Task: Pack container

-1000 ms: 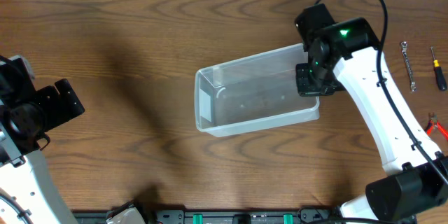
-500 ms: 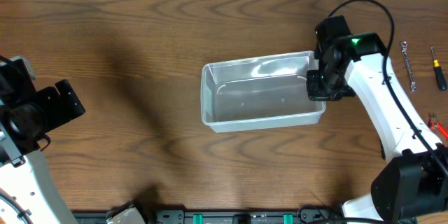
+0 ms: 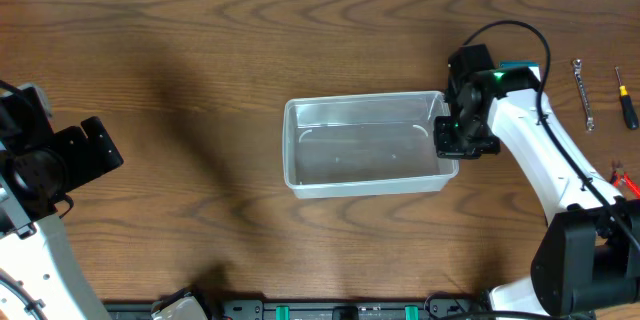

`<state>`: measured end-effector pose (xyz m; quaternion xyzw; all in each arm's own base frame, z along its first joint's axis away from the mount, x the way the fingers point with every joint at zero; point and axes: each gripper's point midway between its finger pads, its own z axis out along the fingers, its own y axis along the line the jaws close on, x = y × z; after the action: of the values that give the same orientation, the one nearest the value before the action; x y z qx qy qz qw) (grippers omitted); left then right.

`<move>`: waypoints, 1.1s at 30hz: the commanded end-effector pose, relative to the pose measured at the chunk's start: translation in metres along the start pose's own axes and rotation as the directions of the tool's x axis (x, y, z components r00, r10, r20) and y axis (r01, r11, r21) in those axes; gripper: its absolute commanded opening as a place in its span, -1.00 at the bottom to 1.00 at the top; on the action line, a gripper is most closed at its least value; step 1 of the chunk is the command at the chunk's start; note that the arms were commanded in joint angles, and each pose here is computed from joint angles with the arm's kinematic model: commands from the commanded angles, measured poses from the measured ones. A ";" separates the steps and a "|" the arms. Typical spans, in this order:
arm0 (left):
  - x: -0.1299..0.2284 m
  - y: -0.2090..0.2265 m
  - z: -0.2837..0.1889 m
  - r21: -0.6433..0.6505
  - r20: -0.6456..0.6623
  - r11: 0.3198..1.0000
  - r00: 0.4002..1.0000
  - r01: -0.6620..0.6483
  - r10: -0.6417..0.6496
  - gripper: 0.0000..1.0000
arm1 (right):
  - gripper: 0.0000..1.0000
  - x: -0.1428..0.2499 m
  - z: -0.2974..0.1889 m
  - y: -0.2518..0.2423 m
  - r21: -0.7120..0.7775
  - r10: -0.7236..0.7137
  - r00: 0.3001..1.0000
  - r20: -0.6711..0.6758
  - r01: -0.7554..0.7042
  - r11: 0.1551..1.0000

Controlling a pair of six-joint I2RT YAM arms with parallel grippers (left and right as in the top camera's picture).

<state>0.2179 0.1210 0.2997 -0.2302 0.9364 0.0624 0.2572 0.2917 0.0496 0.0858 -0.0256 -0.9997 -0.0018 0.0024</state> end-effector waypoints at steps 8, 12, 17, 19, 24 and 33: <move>-0.002 -0.001 -0.002 0.008 0.005 1.000 1.000 0.017 -0.017 0.96 | -0.97 -0.003 -0.003 -0.044 0.027 0.141 0.990 0.013 -0.141 0.990; -0.002 -0.001 -0.002 0.008 0.006 1.000 1.000 0.017 -0.017 0.96 | -0.97 -0.002 -0.003 -0.042 0.028 0.131 0.991 0.012 -0.131 0.991; -0.003 0.000 -0.002 0.008 0.009 1.000 1.000 0.017 -0.017 0.96 | -0.97 -0.007 -0.003 -0.037 0.023 0.079 0.996 0.031 -0.079 0.997; -0.003 -0.001 -0.002 0.008 0.009 1.000 1.000 0.017 -0.017 0.96 | -0.98 -0.007 -0.003 -0.038 0.024 0.065 0.997 0.033 -0.066 0.998; -0.003 0.000 -0.002 0.008 0.010 1.000 1.000 0.017 -0.017 0.96 | -0.98 -0.011 -0.003 -0.031 -0.009 0.005 0.999 0.046 -0.005 1.000; -0.005 0.000 -0.002 0.007 0.016 1.000 1.000 0.016 -0.016 0.96 | -0.98 -0.014 -0.003 -0.025 -0.044 -0.062 0.996 0.060 0.065 0.997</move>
<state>0.2190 0.1217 0.3005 -0.2300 0.9357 0.0633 0.2600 0.3077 0.0200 0.0862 -0.0196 -0.9993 -0.0192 -0.0238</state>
